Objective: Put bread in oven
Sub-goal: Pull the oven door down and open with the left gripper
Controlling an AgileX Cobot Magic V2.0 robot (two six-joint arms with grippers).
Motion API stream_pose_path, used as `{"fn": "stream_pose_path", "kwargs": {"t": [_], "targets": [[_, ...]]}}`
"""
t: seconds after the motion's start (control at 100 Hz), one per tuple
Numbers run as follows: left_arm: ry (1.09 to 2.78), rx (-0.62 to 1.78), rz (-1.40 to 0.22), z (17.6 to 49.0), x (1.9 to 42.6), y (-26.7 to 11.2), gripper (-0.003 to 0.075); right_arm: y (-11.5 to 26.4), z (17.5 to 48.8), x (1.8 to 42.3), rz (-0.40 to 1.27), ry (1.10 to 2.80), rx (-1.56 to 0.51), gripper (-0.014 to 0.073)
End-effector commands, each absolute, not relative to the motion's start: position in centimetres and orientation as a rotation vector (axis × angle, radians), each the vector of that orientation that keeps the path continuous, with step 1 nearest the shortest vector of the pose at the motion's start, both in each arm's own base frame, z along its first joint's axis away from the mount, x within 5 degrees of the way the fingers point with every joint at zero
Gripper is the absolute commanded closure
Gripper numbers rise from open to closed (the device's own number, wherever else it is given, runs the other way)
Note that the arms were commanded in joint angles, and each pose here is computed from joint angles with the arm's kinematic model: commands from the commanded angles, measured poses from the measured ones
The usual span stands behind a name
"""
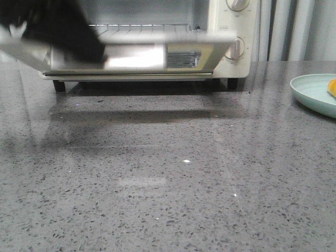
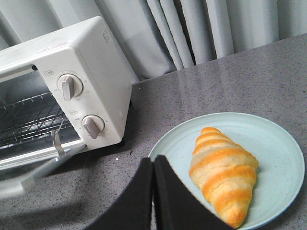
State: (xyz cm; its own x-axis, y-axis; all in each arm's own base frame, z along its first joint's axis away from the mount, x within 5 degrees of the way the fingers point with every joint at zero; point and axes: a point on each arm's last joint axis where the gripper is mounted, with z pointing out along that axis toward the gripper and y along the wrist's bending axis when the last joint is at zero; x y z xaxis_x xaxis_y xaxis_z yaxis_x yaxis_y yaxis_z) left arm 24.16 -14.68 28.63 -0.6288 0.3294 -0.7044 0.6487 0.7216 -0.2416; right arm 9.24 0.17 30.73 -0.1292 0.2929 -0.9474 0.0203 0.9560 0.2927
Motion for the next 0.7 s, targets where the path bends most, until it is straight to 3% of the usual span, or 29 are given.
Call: {"fn": "stream_pose_path", "kwargs": {"t": [0.0,0.45,0.69], "targets": [[2.193,0.635,-0.56,29.2,25.0,-14.1,0.0742,0.1,32.5,9.4,0.243,1.595,0.234,0.0643],[2.288,0.706,-0.604,27.7,23.9,-14.1,0.0741,0.2,32.6,9.3,0.258,1.61,0.246,0.0643],[2.324,0.763,-0.65,27.8,23.0,-14.1,0.0741,0.2,34.9,8.9,0.263,1.554,0.234,0.0643]]}}
